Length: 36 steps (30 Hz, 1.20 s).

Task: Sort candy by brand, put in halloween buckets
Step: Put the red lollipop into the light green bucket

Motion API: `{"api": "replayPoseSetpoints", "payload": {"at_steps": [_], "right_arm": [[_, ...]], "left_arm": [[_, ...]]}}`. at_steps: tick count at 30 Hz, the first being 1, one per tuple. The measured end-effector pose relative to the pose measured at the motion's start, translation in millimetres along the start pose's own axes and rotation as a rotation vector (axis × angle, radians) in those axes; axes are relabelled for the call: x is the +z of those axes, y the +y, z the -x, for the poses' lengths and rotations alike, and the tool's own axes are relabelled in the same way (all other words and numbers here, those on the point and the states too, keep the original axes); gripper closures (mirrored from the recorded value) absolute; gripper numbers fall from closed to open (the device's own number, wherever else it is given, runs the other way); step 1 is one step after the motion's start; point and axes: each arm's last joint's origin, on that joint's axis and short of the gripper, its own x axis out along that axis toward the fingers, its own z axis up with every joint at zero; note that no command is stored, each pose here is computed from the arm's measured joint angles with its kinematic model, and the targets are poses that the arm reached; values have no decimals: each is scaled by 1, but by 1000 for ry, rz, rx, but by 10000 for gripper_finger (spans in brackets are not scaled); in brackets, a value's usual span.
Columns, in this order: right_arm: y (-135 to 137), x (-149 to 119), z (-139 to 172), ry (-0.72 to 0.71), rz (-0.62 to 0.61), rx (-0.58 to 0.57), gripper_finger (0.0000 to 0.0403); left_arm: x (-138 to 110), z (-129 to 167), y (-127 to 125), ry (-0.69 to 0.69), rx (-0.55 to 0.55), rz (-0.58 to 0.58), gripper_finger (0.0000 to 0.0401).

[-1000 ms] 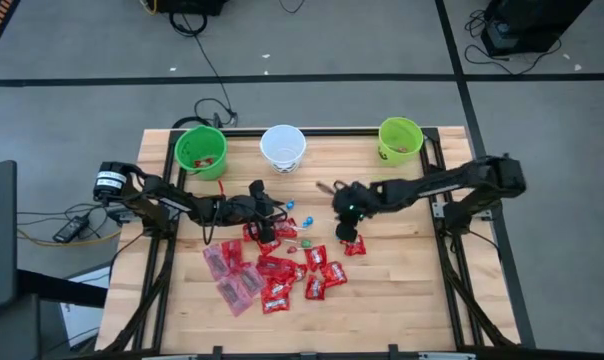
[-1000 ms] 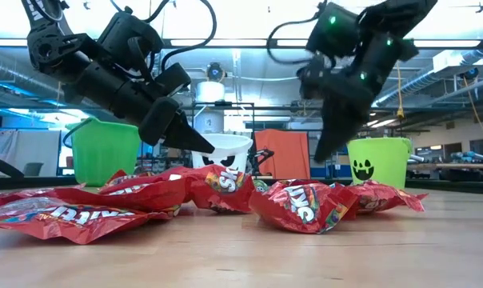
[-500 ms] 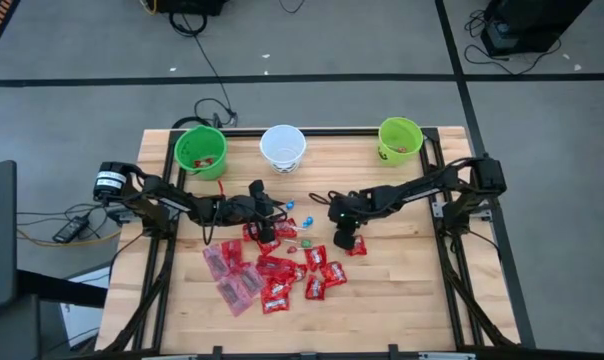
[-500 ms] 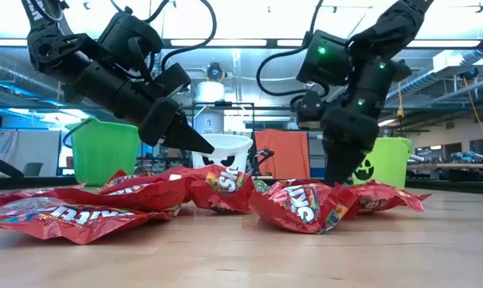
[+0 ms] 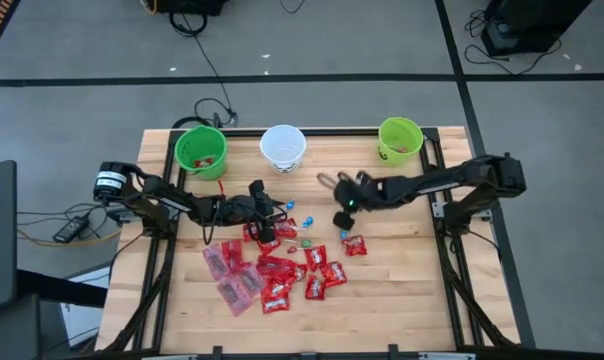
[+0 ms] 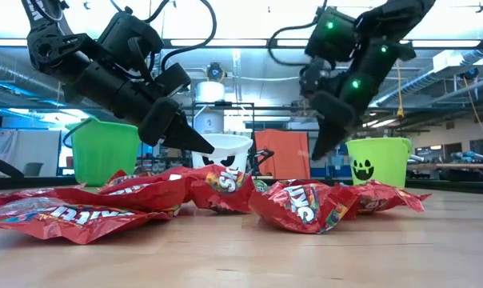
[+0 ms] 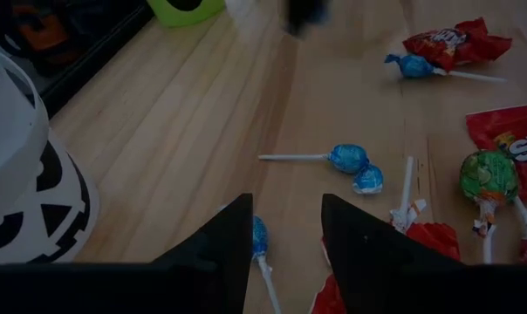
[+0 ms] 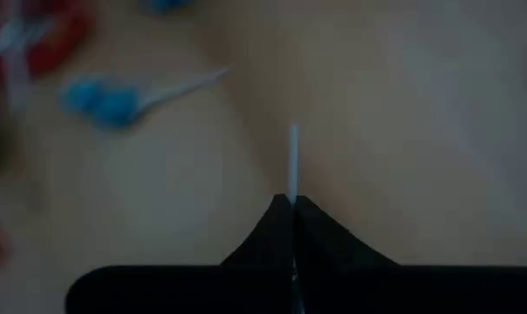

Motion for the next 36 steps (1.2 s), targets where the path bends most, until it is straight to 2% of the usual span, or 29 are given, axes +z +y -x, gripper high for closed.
{"api": "replayPoseSetpoints", "payload": {"at_steps": [6, 13, 16, 19, 24, 31, 34, 36], "right_arm": [[-48, 16, 25, -93, -117, -161, 396], [-111, 23, 48, -157, -236, -433, 396], [-134, 22, 50, -152, -280, -553, 396], [-154, 20, 48, -121, -315, -616, 393], [-179, 14, 42, -72, -373, -737, 360], [-190, 12, 40, -59, -401, -760, 278], [-182, 15, 42, -88, -417, -691, 253], [-174, 18, 42, -122, -434, -590, 244]], "left_arm": [[0, 0, 0, 0, 0, 0, 256], [0, 0, 0, 2, 0, 1, 256], [-1, 0, 0, 4, 0, 5, 256], [-1, 0, 0, 4, 0, 5, 256], [-1, 0, 0, 7, 0, 2, 256], [-3, 0, -2, 26, -44, 18, 256], [-2, 0, -2, 18, -47, 15, 256], [-1, 0, -2, 8, -78, -4, 256]]}}
